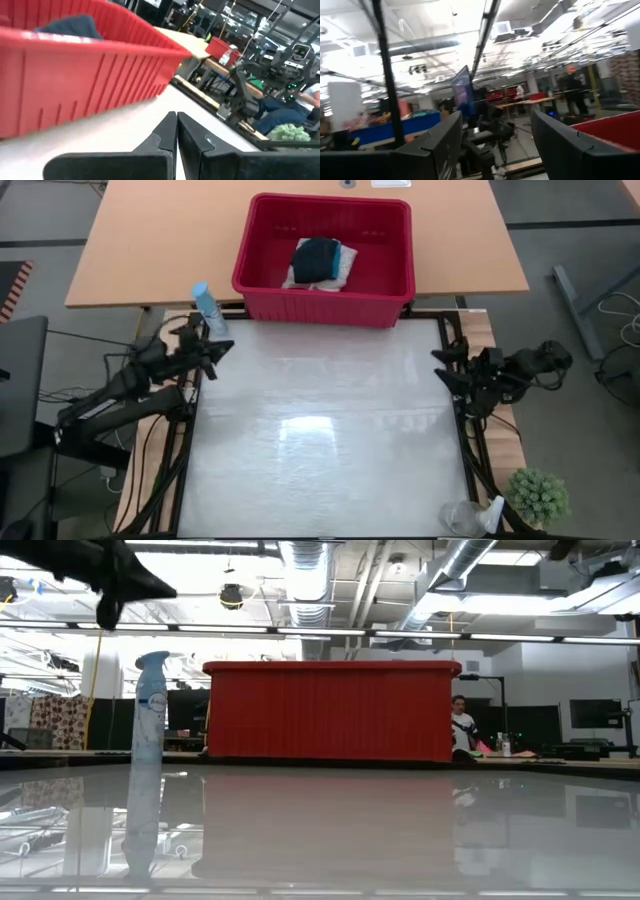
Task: Fold laundry
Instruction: Return to Home Position
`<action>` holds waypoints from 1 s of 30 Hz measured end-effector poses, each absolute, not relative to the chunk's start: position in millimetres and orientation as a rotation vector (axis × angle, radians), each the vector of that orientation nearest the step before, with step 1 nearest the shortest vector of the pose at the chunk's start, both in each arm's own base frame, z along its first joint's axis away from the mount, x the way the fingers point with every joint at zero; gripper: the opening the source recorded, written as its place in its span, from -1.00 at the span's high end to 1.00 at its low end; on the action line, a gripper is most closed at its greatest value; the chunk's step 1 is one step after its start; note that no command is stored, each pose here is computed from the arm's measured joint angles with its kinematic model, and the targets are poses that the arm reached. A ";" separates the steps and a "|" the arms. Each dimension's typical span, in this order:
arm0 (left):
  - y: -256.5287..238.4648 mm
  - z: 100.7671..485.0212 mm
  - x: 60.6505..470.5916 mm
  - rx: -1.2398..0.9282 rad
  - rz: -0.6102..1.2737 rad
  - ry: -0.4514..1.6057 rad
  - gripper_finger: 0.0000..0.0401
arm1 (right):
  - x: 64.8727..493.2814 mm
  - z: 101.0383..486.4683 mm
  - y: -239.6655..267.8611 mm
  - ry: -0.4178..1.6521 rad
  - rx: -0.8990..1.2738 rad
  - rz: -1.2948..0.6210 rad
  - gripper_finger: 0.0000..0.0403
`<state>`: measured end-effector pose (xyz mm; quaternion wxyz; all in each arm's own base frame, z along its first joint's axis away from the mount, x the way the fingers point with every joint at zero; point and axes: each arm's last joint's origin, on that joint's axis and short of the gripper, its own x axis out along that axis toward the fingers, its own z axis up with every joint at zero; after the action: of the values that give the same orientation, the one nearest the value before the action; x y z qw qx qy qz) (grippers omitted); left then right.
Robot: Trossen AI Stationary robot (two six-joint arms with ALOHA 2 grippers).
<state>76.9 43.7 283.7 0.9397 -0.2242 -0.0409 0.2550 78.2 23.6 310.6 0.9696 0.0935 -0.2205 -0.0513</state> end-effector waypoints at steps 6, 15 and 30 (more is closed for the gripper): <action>45.4 244.6 93.2 -0.491 0.521 -0.086 1.00 | 85.4 274.5 26.4 -0.416 0.172 -0.107 -0.29; 29.9 204.6 107.3 -0.554 0.471 -0.070 1.00 | 93.5 234.8 23.3 -0.462 0.172 -0.124 -0.29; 4.3 200.4 111.7 -0.861 0.083 0.081 1.00 | 99.4 212.0 10.6 -0.458 0.127 -0.164 -0.29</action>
<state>111.7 4.3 200.4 0.9072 -0.4170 0.0394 0.0404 99.4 10.6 212.0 0.9686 0.0626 -0.2265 -0.0810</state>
